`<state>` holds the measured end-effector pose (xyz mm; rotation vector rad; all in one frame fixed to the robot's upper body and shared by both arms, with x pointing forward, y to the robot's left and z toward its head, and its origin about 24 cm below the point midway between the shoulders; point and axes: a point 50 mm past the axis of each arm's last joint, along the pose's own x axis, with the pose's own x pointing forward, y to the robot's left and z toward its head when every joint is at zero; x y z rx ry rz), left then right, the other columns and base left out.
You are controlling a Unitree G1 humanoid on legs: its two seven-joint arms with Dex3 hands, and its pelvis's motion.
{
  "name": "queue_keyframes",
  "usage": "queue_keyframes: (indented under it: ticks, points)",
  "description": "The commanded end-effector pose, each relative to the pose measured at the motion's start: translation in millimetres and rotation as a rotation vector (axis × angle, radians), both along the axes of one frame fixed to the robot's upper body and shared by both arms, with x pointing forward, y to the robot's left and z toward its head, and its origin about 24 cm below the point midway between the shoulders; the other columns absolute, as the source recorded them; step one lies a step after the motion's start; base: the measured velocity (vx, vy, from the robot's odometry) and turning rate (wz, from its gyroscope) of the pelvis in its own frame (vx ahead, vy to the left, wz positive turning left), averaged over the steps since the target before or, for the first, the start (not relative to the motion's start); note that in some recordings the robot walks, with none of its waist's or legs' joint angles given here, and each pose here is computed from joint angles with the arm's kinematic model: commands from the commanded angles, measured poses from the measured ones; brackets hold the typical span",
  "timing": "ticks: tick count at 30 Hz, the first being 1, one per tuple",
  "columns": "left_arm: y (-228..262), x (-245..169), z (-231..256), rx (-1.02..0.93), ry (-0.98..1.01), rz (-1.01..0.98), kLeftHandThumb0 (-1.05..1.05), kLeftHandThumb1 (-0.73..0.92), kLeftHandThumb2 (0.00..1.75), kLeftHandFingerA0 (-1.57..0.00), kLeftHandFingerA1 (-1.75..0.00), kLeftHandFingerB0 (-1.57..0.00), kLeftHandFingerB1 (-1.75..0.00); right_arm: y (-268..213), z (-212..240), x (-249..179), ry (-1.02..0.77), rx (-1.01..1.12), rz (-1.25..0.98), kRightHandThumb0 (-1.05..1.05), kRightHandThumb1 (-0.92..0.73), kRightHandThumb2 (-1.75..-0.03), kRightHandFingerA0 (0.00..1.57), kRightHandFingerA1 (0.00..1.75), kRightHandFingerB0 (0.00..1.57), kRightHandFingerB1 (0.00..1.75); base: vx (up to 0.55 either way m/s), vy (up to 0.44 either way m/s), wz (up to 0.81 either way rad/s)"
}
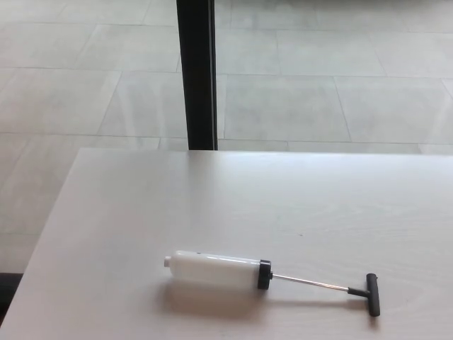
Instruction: The robot uses its left hand to lift the air pump kept on the middle of the desk and use the right hand to compress the handle
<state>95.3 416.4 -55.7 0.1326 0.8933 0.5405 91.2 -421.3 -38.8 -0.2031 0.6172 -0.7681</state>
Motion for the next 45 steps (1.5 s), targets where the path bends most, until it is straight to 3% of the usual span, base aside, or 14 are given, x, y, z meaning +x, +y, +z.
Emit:
queue_keyframes:
  ticks: [1,3,4,10,11,13,15,18,20,23,24,25,33,45]
  points:
    - [19.8,20.0,36.3,0.182,-0.036,-0.246,-0.67,0.52,0.56,-0.20,-0.39,-0.24,-0.34,-18.7,23.6,0.3,-0.197,-0.046,-0.057,-0.76,-0.91,-0.69,0.27,0.42,0.11,0.24,0.00,0.000,0.00]
    - [23.2,32.8,48.5,0.207,-0.089,-0.249,-0.70,0.47,0.58,-0.10,-0.37,-0.14,-0.30,-19.2,23.4,0.0,-0.201,-0.046,-0.065,-0.77,-0.73,-1.07,0.22,0.53,0.06,0.35,0.00,0.000,0.00]
    - [24.3,39.5,58.4,0.279,-0.076,-0.318,-0.75,0.45,0.86,-0.03,-0.28,-0.06,-0.20,-19.5,23.7,0.1,-0.206,-0.043,-0.064,-0.76,-0.92,-0.69,0.27,0.41,0.12,0.24,0.00,0.000,0.00]
    - [2.7,82.4,116.2,0.779,-0.164,-0.681,-0.97,0.60,1.04,0.00,-0.03,0.00,-0.04,-19.4,25.4,3.9,-0.231,-0.038,-0.069,-0.75,-0.91,-0.68,0.25,0.40,0.12,0.24,0.00,0.000,0.00]
    - [-20.1,106.6,140.3,0.874,-0.225,-0.807,-0.95,0.59,1.03,0.00,-0.03,0.00,-0.06,-20.0,26.0,2.6,-0.230,-0.049,-0.070,-0.75,-0.73,-1.06,0.21,0.53,0.06,0.37,0.00,0.000,0.00]
    - [-33.8,117.6,152.4,0.917,-0.259,-0.874,-0.98,0.75,0.63,0.00,-0.18,0.00,-0.12,-20.5,26.2,2.3,-0.230,-0.050,-0.073,-0.75,-0.73,-1.06,0.22,0.53,0.06,0.37,0.00,0.000,0.00]
    - [-69.3,140.3,181.3,0.978,-0.379,-1.042,-0.89,0.53,1.00,-0.05,-0.08,-0.04,-0.10,-21.2,25.8,3.4,-0.219,-0.048,-0.076,-0.73,-0.92,-0.69,0.25,0.39,0.11,0.24,0.00,0.000,0.00]
    - [-108.2,156.3,201.7,1.003,-0.520,-1.168,-0.83,0.51,0.96,-0.06,-0.12,-0.07,-0.16,-20.1,26.5,4.4,-0.230,-0.053,-0.063,-0.76,-0.74,-1.07,0.20,0.52,0.06,0.37,0.00,0.000,0.00]
    - [-123.4,160.9,209.2,1.013,-0.571,-1.214,-0.89,0.68,0.61,0.00,-0.30,-0.02,-0.25,-19.7,26.8,5.3,-0.235,-0.052,-0.059,-0.76,-0.73,-1.07,0.22,0.53,0.05,0.35,0.00,0.000,0.00]
    - [-148.0,174.1,217.4,0.998,-0.646,-1.290,-0.80,0.50,0.95,0.00,-0.22,-0.05,-0.17,-20.2,28.3,7.9,-0.251,-0.043,-0.069,-0.75,-0.90,-0.69,0.28,0.45,0.12,0.25,0.00,0.000,0.00]
    - [-155.8,178.0,218.7,0.997,-0.662,-1.311,-0.82,0.51,0.94,-0.07,-0.30,-0.07,-0.24,-19.8,29.1,8.4,-0.257,-0.042,-0.065,-0.76,-0.72,-1.06,0.22,0.55,0.05,0.35,0.00,0.000,0.00]
    - [-166.1,182.7,218.9,0.995,-0.672,-1.344,-0.87,0.67,0.61,-0.05,-0.33,-0.09,-0.26,-19.8,30.3,8.7,-0.263,-0.043,-0.060,-0.74,-0.91,-0.69,0.27,0.43,0.11,0.23,0.00,0.000,0.00]
    - [-227.5,192.1,208.9,0.907,-0.740,-1.500,-0.38,0.28,0.91,-0.01,-0.51,0.00,-0.49,-21.2,31.4,9.8,-0.255,-0.039,-0.051,-0.77,-0.91,-0.69,0.23,0.41,0.12,0.25,0.00,0.000,0.00]
    - [-272.5,190.2,181.1,0.792,-0.831,-1.579,-0.69,0.55,0.57,-0.15,-0.49,-0.19,-0.35,-17.5,29.7,14.5,-0.273,-0.039,-0.052,-0.77,-0.72,-1.05,0.21,0.55,0.08,0.42,0.00,0.000,0.00]
